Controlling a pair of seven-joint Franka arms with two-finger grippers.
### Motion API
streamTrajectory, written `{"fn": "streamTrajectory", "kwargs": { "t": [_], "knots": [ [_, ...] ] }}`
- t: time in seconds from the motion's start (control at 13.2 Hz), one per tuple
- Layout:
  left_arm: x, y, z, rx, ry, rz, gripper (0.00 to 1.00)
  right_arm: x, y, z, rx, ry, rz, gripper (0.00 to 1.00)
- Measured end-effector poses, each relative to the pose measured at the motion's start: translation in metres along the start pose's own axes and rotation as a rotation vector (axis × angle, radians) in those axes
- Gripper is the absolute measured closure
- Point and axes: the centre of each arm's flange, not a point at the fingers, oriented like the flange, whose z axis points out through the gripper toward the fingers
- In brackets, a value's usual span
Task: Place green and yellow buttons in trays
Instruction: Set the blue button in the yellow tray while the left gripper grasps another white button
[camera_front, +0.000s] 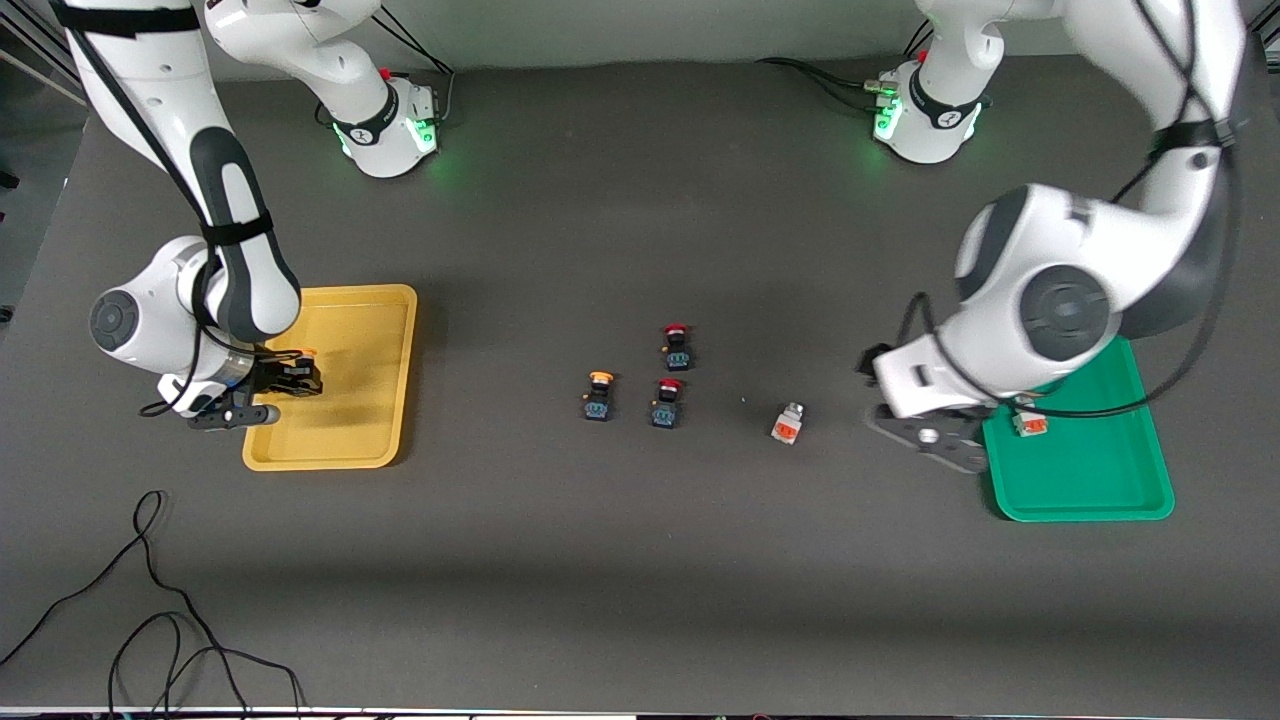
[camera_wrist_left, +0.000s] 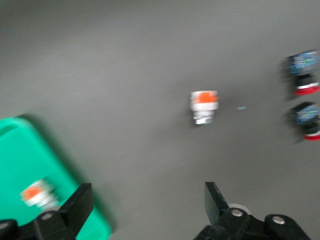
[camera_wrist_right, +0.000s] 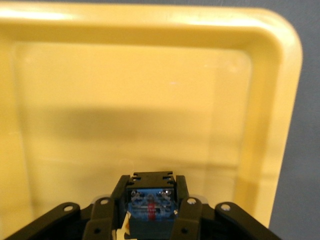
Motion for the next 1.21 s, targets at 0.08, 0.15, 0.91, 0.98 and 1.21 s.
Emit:
{"fn": "streamTrajectory", "kwargs": {
  "t": [0.08,0.15,0.91,0.98,1.21],
  "knots": [
    [0.007,0.017,0.008,-0.018,0.001,0.007,0.0,0.0,0.002,0.005,-0.009,-0.002,-0.005,0.59],
    [0.013,0.029,0.013,-0.026,0.011,0.016,0.0,0.0,0.003,0.009,-0.016,-0.003,-0.007,0.59],
    [0.055,0.023,0.155,-0.03,0.014,-0.04,0.0,0.012,-0.014,-0.024,0.046,0.023,-0.027,0.08],
    [0.057,0.024,0.166,-0.034,0.014,-0.044,0.0,0.012,-0.018,-0.041,0.079,0.033,-0.032,0.01],
    [0.061,0.042,0.192,-0.038,0.018,-0.052,0.0,0.009,-0.023,-0.092,0.163,0.067,-0.025,0.0]
  ]
}}
